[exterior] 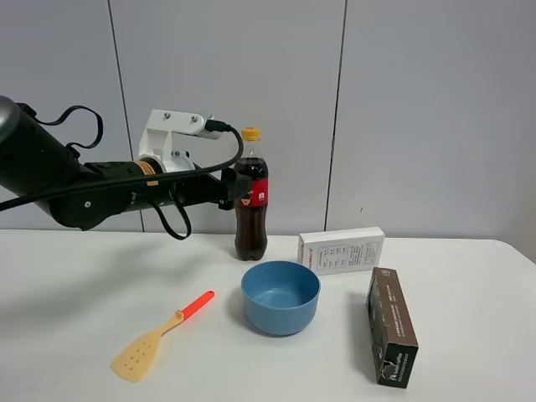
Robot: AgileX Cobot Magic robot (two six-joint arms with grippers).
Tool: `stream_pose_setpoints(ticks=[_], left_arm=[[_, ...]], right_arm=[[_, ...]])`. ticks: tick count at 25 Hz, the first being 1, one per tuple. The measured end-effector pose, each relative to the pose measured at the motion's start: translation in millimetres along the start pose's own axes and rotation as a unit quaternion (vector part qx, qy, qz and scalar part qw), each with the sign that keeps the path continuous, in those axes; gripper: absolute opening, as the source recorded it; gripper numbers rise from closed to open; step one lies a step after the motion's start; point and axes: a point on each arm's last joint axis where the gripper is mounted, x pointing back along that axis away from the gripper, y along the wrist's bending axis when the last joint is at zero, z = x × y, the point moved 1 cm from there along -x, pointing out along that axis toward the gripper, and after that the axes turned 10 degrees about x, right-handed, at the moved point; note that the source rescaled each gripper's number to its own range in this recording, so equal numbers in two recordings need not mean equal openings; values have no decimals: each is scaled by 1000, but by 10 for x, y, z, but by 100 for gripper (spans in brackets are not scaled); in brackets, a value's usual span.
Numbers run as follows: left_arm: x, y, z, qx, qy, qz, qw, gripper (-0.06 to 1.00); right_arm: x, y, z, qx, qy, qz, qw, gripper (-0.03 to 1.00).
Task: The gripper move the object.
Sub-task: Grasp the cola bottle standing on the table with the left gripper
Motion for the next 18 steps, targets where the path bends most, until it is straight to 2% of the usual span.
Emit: stream_pose_setpoints(ticks=[18], left_arm=[[-406, 90, 115, -4, 9, -4, 1000, 100]], right_arm=[[0, 0, -1, 0, -1, 0, 1000, 100]])
